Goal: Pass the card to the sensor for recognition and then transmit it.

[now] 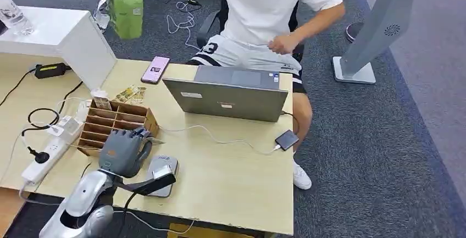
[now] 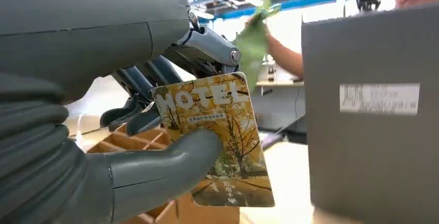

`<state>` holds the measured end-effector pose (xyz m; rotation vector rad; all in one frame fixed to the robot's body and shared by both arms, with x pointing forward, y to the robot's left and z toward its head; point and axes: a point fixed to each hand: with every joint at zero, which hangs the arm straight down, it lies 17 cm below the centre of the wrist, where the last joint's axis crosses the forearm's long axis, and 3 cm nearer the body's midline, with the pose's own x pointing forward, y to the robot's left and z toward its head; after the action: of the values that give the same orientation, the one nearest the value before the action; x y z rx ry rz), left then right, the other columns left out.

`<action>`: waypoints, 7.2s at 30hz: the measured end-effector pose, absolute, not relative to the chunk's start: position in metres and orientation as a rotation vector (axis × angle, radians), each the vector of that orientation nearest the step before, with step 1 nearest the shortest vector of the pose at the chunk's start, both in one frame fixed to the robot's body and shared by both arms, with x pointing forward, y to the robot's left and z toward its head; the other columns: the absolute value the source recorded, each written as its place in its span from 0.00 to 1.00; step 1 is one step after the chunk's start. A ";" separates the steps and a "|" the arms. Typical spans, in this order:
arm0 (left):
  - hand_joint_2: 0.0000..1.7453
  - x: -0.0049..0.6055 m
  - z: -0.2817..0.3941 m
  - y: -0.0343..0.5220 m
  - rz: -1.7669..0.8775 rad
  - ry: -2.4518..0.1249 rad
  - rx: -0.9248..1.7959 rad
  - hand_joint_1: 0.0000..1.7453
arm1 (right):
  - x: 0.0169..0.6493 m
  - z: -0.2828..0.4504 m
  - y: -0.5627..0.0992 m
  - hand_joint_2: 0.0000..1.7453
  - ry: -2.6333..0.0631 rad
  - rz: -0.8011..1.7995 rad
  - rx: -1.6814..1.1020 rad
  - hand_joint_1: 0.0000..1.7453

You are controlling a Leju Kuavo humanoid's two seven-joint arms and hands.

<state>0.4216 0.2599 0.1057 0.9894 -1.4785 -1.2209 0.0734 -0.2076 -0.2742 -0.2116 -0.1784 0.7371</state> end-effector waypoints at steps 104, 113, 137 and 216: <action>1.00 0.450 0.288 0.312 -0.864 -1.805 1.669 0.00 | 0.069 -0.275 -0.202 1.00 -0.182 0.763 -0.174 0.00; 1.00 0.403 0.217 0.298 -1.016 -1.695 1.446 0.00 | 0.063 -0.275 -0.204 1.00 -0.163 0.713 -0.185 0.00; 1.00 0.385 0.097 0.370 -1.172 -1.184 1.247 0.00 | 0.062 -0.275 -0.205 1.00 -0.154 0.714 -0.199 0.00; 1.00 0.393 0.104 0.360 -1.074 -1.278 1.267 1.00 | 0.063 -0.275 -0.205 1.00 -0.158 0.706 -0.203 0.00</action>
<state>0.3930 0.3601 0.1037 1.2666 -1.2784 -1.0740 0.0630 -0.2050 -0.2751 -0.2028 -0.1576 0.7061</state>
